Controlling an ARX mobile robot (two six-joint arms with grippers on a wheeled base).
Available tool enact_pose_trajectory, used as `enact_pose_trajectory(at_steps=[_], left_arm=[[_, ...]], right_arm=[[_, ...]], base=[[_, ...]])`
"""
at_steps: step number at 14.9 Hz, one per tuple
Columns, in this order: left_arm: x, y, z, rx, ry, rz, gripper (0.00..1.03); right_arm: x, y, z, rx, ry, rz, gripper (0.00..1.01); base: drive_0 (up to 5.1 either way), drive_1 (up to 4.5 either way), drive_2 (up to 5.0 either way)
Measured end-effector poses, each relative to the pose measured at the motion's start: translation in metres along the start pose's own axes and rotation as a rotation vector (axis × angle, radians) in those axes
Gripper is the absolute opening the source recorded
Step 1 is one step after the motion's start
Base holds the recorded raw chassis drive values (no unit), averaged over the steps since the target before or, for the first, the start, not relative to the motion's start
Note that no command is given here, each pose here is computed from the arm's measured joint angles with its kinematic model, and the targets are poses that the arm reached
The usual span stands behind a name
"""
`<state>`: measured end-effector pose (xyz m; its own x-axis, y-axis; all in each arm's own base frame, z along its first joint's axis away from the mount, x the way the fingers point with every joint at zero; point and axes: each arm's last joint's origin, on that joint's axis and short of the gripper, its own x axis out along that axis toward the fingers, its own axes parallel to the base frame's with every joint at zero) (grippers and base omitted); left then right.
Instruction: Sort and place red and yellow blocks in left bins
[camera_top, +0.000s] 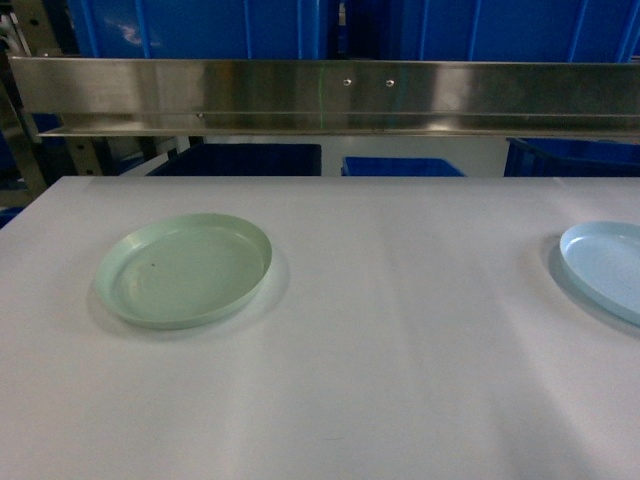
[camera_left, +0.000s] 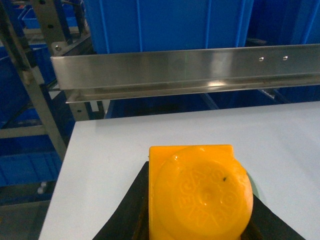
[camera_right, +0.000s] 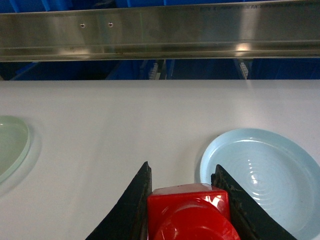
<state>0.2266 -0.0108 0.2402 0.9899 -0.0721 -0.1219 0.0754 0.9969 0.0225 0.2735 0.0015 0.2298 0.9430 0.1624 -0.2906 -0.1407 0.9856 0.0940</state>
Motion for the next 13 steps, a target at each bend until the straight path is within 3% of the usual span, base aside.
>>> enact_pose_trajectory(at_steps=[13], left_arm=[[0.0002, 0.0, 0.0003, 0.0, -0.002, -0.001, 0.27]], right_arm=[[-0.0001, 0.0, 0.0002, 0.0, -0.001, -0.002, 0.29]], base=[[-4.8, 3.17, 1.7]])
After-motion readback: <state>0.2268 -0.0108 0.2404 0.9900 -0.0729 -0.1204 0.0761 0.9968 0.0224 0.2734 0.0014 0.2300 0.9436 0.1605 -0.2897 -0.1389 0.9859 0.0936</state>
